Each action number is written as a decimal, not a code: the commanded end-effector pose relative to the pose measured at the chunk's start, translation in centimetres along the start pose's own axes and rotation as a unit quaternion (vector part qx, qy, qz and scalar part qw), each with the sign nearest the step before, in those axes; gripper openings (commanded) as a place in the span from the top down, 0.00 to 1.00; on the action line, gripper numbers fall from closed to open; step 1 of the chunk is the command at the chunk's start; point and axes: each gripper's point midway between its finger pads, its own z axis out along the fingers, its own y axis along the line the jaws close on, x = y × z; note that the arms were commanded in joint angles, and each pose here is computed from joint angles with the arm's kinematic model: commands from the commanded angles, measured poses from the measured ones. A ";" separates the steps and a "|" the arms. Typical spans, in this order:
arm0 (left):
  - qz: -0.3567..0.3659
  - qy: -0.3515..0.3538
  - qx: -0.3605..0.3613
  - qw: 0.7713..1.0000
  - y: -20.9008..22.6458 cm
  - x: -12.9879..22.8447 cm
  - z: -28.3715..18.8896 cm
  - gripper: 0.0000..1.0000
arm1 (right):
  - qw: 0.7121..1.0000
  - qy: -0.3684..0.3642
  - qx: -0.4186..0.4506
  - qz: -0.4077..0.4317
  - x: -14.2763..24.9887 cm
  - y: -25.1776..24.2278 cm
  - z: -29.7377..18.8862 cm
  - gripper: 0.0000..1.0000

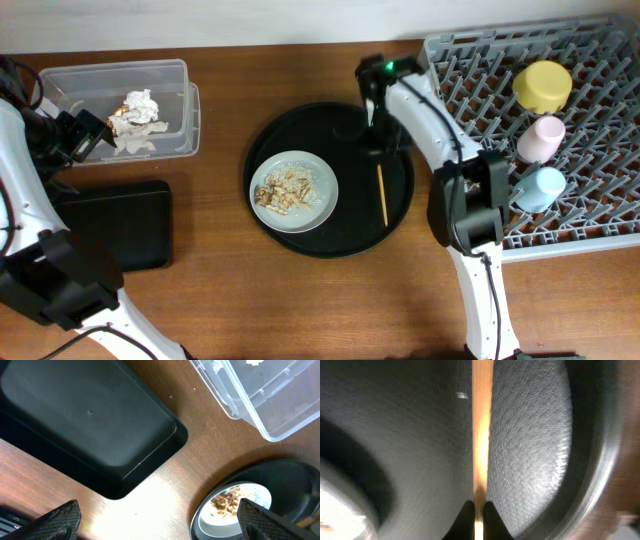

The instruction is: Sort waste into correct bins and load items into the dishwasher rack

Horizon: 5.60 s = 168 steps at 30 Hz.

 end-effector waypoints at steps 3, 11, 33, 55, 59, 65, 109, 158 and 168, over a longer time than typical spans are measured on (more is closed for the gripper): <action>-0.003 -0.014 0.007 1.000 0.0 0.4 -1.2 0.01 | 0.989 -0.139 -0.016 -0.040 -3.9 -4.2 -11.2 0.96; -0.003 -0.014 0.007 1.000 0.0 0.4 -1.2 0.01 | 0.975 -0.221 0.005 -0.030 -5.9 -13.7 -16.1 0.96; -0.003 -0.014 0.007 1.000 0.0 0.4 -1.2 0.00 | 0.986 -0.169 -0.013 0.008 -5.9 -15.5 -11.5 0.71; -0.003 -0.014 0.007 1.000 0.0 0.4 -1.2 0.01 | 0.950 -0.285 -0.018 0.130 9.7 -14.8 -28.7 0.02; -0.003 -0.014 0.007 1.000 0.0 0.4 -1.2 0.01 | 0.952 -0.243 0.012 0.185 11.7 -17.8 -26.5 0.02; -0.003 -0.014 0.007 1.000 0.0 0.4 -1.2 0.01 | 0.941 -0.172 0.016 0.290 14.0 -23.7 -22.5 0.02; 0.527 -0.154 -0.008 0.836 -24.4 35.8 3.0 0.01 | 0.920 -0.117 0.013 0.375 17.2 -28.7 -19.3 0.02; 0.385 -0.080 -0.153 0.906 -24.0 30.3 23.9 0.76 | 0.920 -0.117 0.013 0.375 17.2 -28.7 -19.3 0.02; 0.387 -0.068 -0.178 0.902 -22.4 30.3 25.0 0.87 | 0.920 -0.117 0.013 0.375 17.2 -28.7 -19.3 0.02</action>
